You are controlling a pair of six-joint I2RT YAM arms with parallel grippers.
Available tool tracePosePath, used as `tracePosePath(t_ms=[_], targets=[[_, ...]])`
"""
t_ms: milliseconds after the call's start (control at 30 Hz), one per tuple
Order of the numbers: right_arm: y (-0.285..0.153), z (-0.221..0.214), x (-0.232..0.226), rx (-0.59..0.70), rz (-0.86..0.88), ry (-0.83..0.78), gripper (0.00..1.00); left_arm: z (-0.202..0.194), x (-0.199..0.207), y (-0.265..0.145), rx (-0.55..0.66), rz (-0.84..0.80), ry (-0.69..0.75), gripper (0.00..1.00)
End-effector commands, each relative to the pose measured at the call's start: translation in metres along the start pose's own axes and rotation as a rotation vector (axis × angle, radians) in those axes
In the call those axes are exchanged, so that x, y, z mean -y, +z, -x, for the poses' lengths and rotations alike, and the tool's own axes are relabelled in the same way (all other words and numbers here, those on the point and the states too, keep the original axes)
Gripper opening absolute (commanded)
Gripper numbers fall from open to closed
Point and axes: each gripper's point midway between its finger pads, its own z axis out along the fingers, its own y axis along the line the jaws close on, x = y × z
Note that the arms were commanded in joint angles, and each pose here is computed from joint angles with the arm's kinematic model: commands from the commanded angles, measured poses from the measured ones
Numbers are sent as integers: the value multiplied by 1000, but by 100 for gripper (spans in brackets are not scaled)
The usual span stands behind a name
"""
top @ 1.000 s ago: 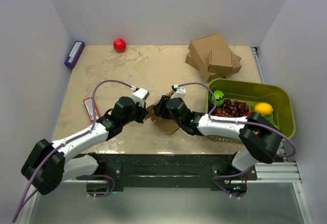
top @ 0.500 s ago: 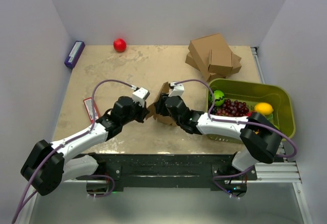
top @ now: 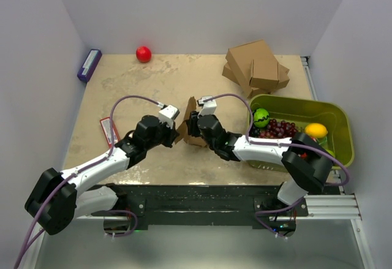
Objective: Fold the paper box
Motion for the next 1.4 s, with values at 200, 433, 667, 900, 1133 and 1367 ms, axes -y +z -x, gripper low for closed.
tracePosePath(t_ms=[200,433,667,900,1133,1367], targets=[[11,45,-23,135,65,17,42,13,16,0,15,-81,29,0],[11,46,-38,148,150,44,42,11,16,2,6,-88,30,0],[11,29,-33,100,140,70,44,11,8,2,-6,-32,-2,0],[-22,24,-12,58,147,-35,79,1,-18,0,-90,112,-54,0],[-44,-9,-18,-28,291,-166,78,5,-11,-1,-116,4,-126,0],[-37,-36,-41,-77,293,-314,75,2,-10,-9,-164,-88,-183,0]])
